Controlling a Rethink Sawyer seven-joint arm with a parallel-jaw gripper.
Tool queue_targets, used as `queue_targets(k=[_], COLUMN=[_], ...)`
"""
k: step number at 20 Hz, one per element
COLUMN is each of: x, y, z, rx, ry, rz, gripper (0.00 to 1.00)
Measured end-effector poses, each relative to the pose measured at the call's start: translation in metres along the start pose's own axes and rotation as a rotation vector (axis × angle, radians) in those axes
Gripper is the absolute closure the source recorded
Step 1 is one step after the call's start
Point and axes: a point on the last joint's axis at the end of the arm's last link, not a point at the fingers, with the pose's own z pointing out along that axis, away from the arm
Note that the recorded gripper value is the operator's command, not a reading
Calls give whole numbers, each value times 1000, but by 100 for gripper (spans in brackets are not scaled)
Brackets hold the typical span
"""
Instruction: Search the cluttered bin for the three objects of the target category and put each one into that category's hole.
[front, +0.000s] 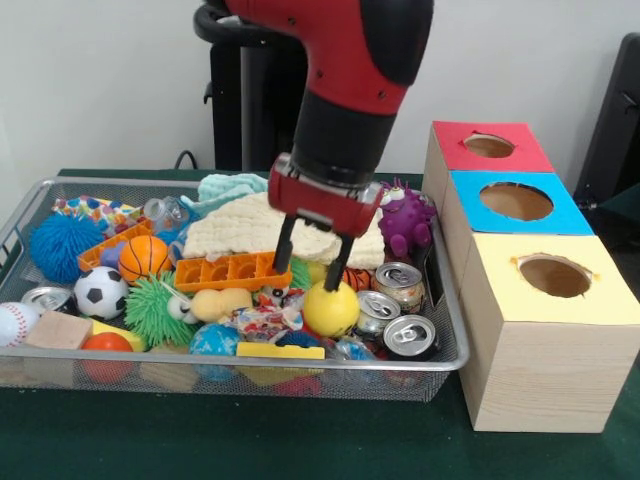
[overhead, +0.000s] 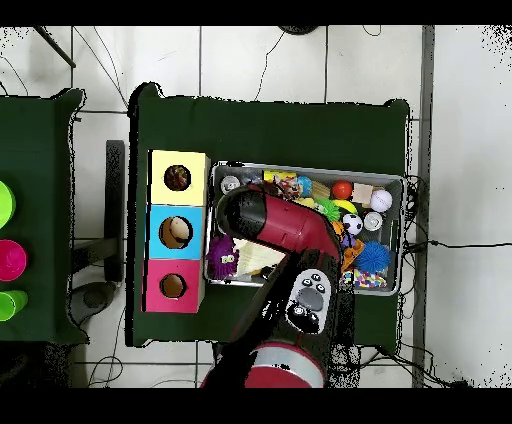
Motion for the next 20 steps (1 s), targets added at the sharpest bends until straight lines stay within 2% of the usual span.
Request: queue_targets(k=[3, 6, 10, 20], x=[-8, -11, -10, 1], y=[6, 7, 5, 2], z=[-20, -29, -26, 0], rx=[-9, -10, -8, 18], ry=[-23, -38, -34, -28], rz=[-4, -4, -3, -13], gripper=[0, 0, 0, 0])
